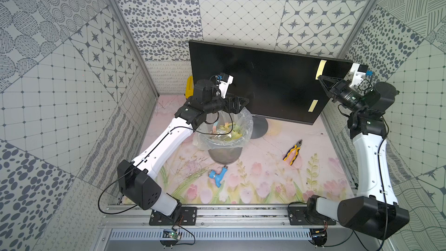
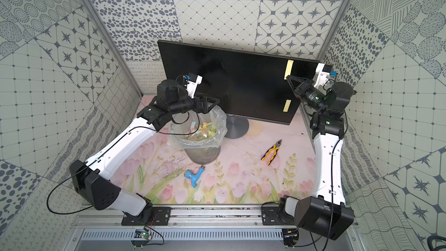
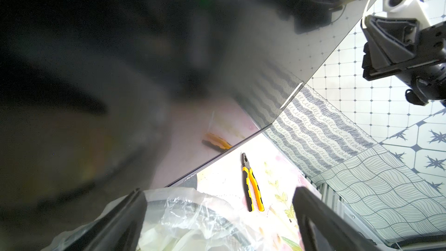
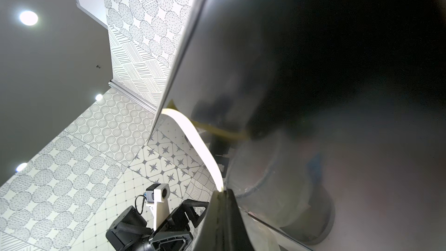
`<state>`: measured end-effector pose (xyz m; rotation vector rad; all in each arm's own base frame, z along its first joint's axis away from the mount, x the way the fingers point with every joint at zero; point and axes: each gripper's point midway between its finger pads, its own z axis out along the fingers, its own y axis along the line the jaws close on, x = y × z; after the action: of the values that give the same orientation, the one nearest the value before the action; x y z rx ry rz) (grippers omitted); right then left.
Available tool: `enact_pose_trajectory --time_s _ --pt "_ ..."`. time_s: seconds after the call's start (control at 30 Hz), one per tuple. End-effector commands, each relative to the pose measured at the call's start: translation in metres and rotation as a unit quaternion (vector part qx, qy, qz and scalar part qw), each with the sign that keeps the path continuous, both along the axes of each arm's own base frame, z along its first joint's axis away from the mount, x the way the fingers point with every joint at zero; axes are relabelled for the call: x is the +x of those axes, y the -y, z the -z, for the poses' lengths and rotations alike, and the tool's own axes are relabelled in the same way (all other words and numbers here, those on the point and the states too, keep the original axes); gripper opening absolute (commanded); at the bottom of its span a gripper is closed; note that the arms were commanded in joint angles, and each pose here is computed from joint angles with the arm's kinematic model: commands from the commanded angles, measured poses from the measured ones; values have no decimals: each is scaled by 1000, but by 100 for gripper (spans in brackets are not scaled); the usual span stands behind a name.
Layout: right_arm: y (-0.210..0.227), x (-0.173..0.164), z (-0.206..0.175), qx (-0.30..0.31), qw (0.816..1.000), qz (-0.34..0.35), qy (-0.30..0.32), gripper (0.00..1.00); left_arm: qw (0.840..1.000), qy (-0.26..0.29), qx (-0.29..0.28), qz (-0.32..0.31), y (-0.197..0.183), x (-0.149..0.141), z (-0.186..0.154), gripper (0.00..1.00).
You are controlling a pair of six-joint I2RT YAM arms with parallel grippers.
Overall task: Remove the sticky note from the monitor
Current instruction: Tear off the sticky note from the monitor.
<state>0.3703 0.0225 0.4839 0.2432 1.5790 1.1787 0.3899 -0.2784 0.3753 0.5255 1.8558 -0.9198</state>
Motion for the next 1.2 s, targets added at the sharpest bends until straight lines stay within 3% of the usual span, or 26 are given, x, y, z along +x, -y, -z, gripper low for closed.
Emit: enact_pose_trajectory --time_s 0.0,0.67,0.9,1.17 --pt "-5 -14 -22 -22 999 5 42 0 1000 22 5 1 1 -1 -8 99" --pt "-24 -56 -7 -56 998 -5 27 0 999 13 -35 -32 -22 10 -20 99" --pt "-53 -62 -7 -90 994 -40 40 0 995 -11 -55 -81 -54 18 -18 99" --pt "-108 -58 -10 -128 984 -108 60 0 983 -44 -32 -174 -105 19 -5 99"
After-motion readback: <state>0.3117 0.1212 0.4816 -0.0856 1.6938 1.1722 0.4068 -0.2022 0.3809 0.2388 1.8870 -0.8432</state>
